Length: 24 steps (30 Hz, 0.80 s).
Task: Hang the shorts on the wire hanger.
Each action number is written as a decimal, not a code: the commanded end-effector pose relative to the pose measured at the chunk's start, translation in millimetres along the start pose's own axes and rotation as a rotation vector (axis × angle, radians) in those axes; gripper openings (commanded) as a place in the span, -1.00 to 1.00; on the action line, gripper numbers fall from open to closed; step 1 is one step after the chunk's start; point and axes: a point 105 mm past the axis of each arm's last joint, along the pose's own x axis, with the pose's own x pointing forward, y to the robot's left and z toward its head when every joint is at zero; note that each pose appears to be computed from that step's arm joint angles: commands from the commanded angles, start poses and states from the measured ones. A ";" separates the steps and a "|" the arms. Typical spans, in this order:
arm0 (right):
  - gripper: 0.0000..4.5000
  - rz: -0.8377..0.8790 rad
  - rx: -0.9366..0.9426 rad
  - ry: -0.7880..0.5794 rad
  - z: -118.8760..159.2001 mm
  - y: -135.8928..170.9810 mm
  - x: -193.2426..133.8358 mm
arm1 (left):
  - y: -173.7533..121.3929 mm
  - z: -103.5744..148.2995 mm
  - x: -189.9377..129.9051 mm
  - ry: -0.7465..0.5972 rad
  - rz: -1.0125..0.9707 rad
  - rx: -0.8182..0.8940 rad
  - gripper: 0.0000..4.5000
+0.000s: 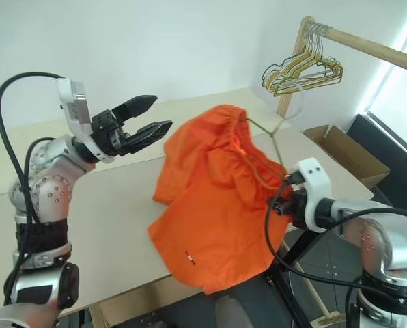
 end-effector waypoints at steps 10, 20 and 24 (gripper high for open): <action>-1.00 -0.558 0.434 -0.345 45.5 -97.3 -50.4 | -20.2 16.7 14.1 -0.099 0.048 -0.017 0.99; -1.00 -0.679 0.798 -0.472 74.4 -132.5 -76.6 | -19.8 12.8 11.6 -0.069 0.058 0.000 0.99; -1.00 -0.658 0.844 -0.463 77.1 -132.5 -74.8 | -21.5 13.1 10.2 -0.062 0.053 0.006 0.99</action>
